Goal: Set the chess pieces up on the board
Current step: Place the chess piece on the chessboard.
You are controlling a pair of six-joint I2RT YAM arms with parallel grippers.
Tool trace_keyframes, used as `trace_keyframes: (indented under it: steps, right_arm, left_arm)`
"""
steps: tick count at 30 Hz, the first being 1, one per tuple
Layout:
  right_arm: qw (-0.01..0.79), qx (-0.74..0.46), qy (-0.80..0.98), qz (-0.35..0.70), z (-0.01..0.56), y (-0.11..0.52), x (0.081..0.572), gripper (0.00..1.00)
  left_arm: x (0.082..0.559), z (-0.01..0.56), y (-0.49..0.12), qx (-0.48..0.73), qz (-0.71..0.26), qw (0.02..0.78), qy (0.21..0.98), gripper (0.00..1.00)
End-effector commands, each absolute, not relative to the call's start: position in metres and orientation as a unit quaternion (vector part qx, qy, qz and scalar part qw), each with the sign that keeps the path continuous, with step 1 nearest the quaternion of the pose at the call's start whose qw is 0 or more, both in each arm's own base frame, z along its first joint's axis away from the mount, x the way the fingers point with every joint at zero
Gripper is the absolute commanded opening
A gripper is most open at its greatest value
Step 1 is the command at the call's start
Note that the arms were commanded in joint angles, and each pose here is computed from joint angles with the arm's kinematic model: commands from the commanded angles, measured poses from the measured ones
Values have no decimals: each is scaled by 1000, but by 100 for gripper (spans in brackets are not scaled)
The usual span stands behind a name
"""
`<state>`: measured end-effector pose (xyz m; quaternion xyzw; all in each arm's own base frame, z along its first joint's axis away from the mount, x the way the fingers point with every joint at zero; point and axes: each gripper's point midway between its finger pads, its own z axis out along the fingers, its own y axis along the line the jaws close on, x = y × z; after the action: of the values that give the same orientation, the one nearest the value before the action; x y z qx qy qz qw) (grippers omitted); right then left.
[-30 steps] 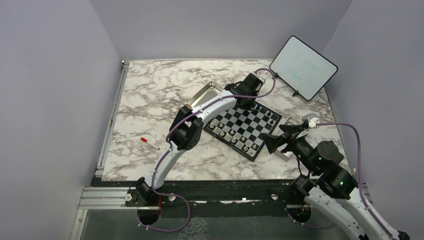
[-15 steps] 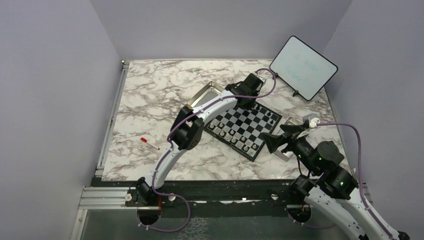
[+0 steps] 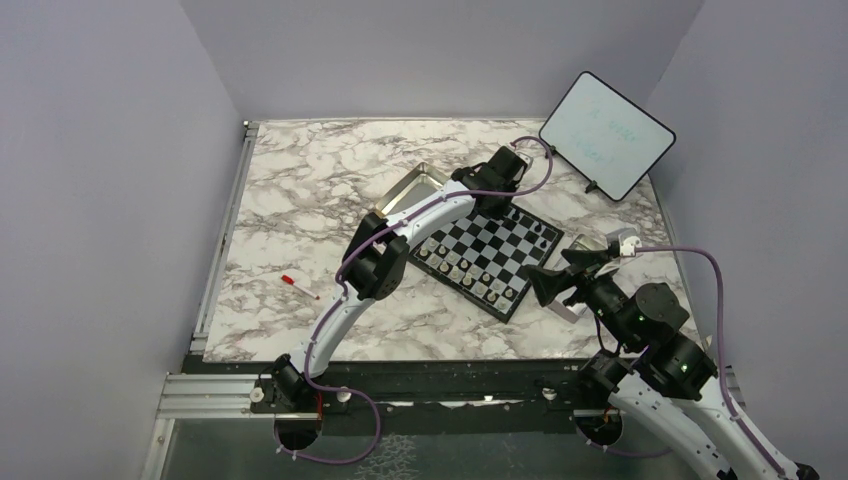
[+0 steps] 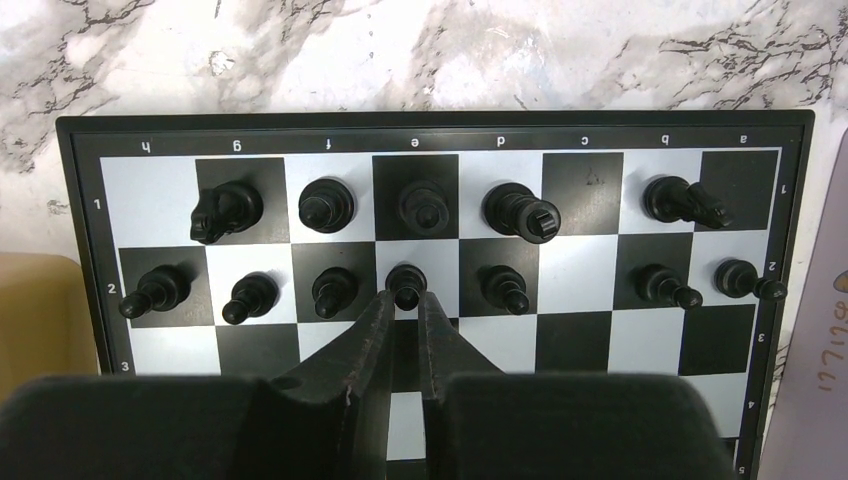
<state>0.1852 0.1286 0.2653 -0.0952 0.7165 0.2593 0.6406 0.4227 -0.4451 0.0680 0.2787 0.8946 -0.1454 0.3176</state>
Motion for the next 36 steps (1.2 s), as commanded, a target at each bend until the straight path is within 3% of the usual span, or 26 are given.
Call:
trace_keyframes:
  steps: [1,25,36]
  right_arm:
    - [647,-90,714,251,270,122,183,100]
    - [646,-88,717,249,268,121,183,100]
    - [640,-89,722,247,261,123,185,100]
  left_arm:
    - [424,68,-452,281,-149,321,892,16]
    - [421,67,-458,288,-165,315,890,18]
    - [417,72,-457,290,-168,313,889,13]
